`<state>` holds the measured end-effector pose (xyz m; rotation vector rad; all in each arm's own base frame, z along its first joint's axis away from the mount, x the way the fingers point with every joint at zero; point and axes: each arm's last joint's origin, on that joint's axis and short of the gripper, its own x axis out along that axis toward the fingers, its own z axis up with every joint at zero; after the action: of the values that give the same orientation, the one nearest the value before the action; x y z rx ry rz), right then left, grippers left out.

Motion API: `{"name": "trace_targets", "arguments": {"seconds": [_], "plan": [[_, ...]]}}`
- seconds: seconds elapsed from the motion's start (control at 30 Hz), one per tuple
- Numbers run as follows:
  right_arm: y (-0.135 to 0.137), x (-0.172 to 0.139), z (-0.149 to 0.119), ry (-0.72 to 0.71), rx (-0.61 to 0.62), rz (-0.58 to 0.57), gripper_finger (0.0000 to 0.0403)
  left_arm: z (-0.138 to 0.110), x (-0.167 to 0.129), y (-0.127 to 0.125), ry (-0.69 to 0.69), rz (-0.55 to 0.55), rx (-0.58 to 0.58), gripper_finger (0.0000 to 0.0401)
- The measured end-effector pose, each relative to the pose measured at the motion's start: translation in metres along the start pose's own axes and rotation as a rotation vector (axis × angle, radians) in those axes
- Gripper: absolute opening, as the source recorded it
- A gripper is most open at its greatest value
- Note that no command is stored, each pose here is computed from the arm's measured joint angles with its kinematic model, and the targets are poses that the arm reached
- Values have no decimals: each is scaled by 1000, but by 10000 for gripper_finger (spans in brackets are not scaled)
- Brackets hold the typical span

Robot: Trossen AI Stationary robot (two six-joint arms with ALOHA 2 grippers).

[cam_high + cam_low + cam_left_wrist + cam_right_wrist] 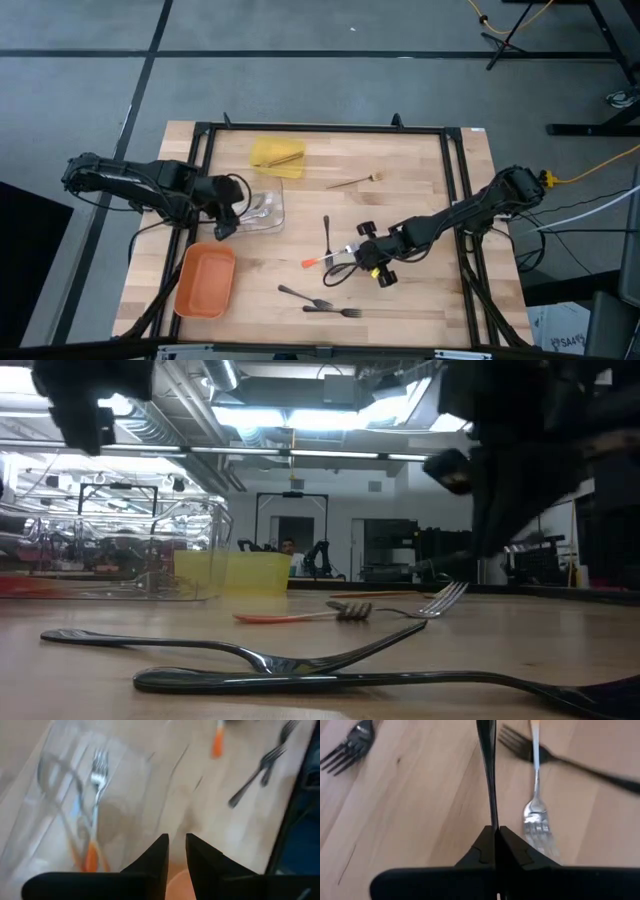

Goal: Sort silverware by color (type)
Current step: Put the black fork into the orange bin

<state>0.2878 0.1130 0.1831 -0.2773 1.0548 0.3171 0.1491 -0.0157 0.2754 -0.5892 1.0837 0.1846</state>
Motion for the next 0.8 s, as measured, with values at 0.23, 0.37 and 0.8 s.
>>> {"name": "trace_targets", "arguments": {"seconds": [0.23, 0.37, 0.8], "plan": [[-5, -17, 24, -52, -130, -95, 0, 20, 1, -15, -203, -150, 27, 60], [-9, -25, 36, -82, -210, -220, 0, 30, 0, -23, -312, -234, 33, 60], [-24, -41, 68, -252, -439, -533, 0, 57, 22, -41, -401, -341, 0, 60]]}}
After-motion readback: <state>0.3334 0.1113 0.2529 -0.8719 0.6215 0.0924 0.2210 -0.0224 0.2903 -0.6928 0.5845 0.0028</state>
